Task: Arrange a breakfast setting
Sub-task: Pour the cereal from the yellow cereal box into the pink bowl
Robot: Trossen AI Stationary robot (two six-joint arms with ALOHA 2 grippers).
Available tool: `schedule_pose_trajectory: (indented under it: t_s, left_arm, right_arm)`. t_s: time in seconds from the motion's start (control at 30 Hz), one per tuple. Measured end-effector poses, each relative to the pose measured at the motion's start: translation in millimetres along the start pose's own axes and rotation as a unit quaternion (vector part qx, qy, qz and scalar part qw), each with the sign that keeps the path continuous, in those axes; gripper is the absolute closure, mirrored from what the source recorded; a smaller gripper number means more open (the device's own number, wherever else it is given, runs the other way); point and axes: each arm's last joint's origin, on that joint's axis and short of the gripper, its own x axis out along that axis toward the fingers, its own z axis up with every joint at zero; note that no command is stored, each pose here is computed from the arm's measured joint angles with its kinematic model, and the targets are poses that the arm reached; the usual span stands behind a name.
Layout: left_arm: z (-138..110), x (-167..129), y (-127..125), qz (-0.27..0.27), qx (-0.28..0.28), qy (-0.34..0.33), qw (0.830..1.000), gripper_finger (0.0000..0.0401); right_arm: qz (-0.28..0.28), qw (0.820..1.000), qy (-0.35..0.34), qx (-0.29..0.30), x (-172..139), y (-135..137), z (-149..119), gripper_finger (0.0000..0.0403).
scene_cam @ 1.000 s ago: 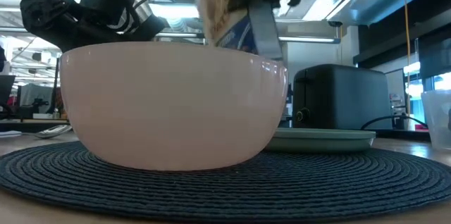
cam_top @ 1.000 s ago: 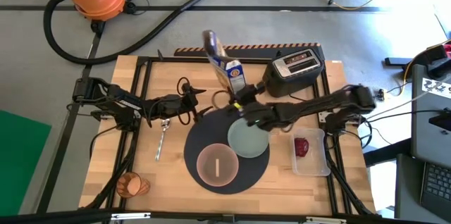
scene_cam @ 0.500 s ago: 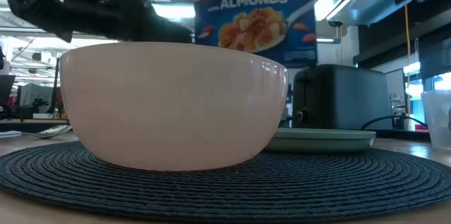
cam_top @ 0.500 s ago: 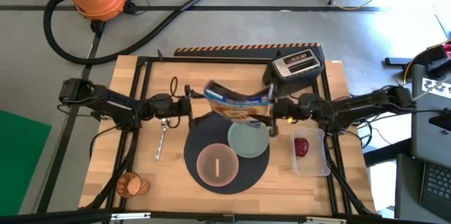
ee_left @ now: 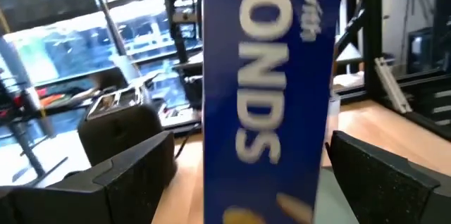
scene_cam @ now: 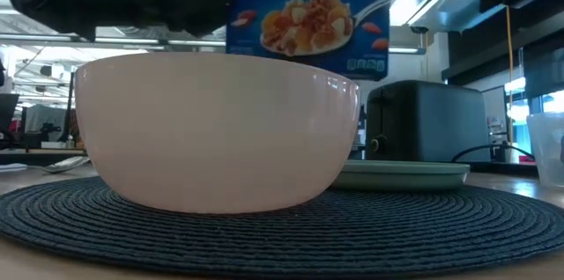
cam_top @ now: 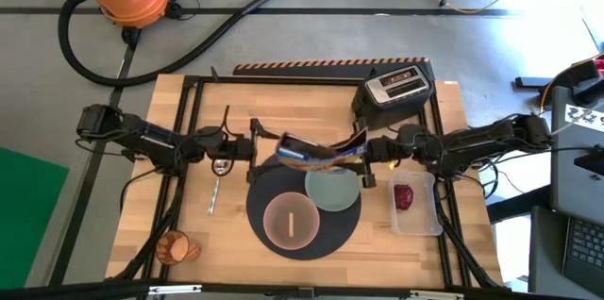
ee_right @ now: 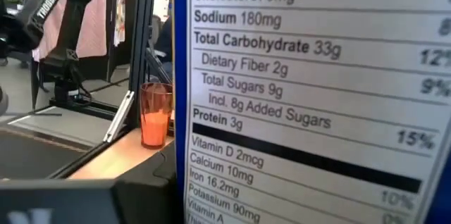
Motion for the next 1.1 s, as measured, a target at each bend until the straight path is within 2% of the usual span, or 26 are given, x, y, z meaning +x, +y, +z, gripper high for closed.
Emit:
schedule_pose_trajectory:
  t_s: [0.13,0.33,0.5,0.67,0.83,0.93,1.1]
  left_arm:
    - [5.8,3.6,-2.1,-0.054,0.0,-0.018,0.998,0.0036]
    - [3.2,6.7,-0.8,-0.037,0.003,0.016,0.999,0.0036]
    - [3.5,6.7,-0.8,-0.033,0.007,0.015,0.999,0.0044]
    - [3.2,6.7,-1.3,-0.039,0.026,0.014,0.999,0.0078]
    - [0.9,6.6,-3.1,-0.045,0.079,0.024,0.996,0.0114]
    - [-3.5,6.1,-5.6,-0.049,0.111,0.049,0.991,0.0124]
    - [-2.6,3.7,-4.7,-0.037,0.118,0.065,0.99,0.0125]
  right_arm:
    - [0.006,1.0,0.012,-0.009,9.2,-0.7,-3.1,0.0201]
    - [0.024,1.0,-0.001,-0.018,18.4,-2.1,2.6,0.0201]
    - [0.038,0.999,-0.011,-0.034,21.7,-2.8,7.9,0.0201]
    - [0.041,0.998,-0.006,-0.042,21.8,-2.4,6.9,0.0201]
    - [0.037,0.997,0.005,-0.063,24.2,-2.0,1.8,0.02]
    - [0.037,0.997,0.017,-0.065,25.5,-1.4,-2.3,0.0188]
    - [0.032,0.997,0.026,-0.061,24.5,-1.7,-2.4,0.0153]
